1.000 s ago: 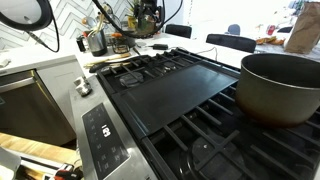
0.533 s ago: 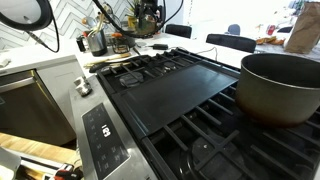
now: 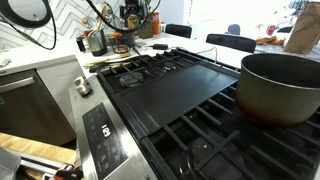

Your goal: Remove the pot from the left front plate and move it on the rear left plate

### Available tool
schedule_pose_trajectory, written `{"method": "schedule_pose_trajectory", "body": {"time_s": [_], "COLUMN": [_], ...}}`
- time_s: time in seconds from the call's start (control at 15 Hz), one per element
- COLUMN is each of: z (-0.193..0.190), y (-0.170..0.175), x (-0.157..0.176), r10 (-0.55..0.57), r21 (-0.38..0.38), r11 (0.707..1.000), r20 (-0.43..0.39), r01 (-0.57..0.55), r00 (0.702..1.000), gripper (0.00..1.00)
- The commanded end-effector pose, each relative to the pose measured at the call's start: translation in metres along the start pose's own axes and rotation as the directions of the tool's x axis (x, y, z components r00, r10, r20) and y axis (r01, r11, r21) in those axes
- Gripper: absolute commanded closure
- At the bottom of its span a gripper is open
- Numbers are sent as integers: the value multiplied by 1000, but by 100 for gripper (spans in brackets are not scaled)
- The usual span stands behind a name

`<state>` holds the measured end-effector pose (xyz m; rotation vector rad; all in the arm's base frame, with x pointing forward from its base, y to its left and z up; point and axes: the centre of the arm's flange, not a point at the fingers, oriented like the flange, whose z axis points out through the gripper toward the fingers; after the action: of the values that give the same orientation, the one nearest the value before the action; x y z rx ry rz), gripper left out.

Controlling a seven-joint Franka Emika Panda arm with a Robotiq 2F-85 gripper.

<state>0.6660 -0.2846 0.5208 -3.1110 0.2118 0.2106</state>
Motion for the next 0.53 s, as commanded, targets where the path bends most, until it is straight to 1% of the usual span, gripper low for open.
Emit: {"method": "schedule_pose_trajectory", "body": {"time_s": [0.0,0.2,0.27,0.4,0.47], "z": [24,26,26,25,-4], "y": [-82,-142,-157,-182,-171], "x": [-21,-24,-24,-28,24], "r10": [-58,-140,-166,-210,-193], "r21": [-58,-105,-116,-149,-110], "r11": [997,984,979,965,975], "r20": [22,24,24,53,24], "r01": [59,141,168,216,194], "r00": [998,990,986,976,981], "gripper": [0,0,0,0,0]}}
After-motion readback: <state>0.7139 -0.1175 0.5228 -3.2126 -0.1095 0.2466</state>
